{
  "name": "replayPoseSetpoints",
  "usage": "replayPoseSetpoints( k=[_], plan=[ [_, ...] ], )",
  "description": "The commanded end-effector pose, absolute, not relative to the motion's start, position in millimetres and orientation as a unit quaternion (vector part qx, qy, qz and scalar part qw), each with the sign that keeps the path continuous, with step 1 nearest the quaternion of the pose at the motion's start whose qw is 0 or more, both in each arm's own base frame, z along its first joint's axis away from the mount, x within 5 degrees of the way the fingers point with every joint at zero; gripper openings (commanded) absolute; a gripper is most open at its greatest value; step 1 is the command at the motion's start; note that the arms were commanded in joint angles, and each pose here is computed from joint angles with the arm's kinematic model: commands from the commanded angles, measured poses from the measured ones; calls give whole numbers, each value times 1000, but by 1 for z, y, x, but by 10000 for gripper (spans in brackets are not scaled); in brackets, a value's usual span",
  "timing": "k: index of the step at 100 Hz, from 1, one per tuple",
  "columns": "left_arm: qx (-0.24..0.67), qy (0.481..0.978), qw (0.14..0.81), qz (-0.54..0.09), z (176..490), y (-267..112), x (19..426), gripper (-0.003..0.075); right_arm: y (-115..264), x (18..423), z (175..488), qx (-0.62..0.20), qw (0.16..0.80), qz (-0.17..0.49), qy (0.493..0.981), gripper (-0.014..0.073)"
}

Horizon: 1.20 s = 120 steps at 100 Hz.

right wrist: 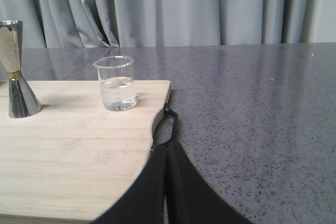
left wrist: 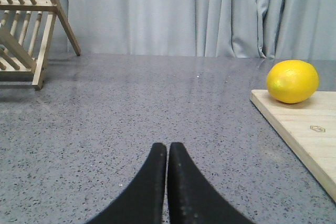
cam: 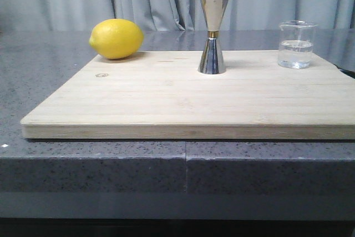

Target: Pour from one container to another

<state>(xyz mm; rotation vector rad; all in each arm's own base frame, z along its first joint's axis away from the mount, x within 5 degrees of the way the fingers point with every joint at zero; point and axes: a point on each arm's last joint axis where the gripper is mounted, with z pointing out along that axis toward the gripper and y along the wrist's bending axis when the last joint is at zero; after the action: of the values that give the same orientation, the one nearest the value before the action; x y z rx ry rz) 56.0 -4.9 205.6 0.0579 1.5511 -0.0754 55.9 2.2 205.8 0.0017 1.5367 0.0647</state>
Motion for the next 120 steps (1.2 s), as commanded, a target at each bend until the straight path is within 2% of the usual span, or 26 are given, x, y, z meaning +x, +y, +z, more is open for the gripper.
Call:
replayPoseSetpoints(
  k=[1,25,39,58,81,96,110,120],
  plan=[
    [16,672,739,-47,207,-5,55,-21,2,55,205,-3,743,25,668,-67],
    [-3,657,751,-67,212,-4,54,-21,2,55,207,15,746,44,664,-67],
    [-3,649,758,-70,230,-4,51,-21,2,52,223,16,736,47,675,-67],
    [-6,657,749,-85,282,-6,52,-21,2,49,262,15,728,48,684,-67],
    [-15,740,658,-137,350,-16,83,-21,3,60,328,14,707,48,706,-67],
    [7,754,642,-137,393,-21,103,-21,4,70,370,12,693,48,720,-67],
    [70,769,624,-118,415,-27,117,-20,5,86,392,11,651,46,758,-67],
    [105,774,608,-140,417,-35,127,-20,6,102,395,11,599,44,799,-67]
  ],
)
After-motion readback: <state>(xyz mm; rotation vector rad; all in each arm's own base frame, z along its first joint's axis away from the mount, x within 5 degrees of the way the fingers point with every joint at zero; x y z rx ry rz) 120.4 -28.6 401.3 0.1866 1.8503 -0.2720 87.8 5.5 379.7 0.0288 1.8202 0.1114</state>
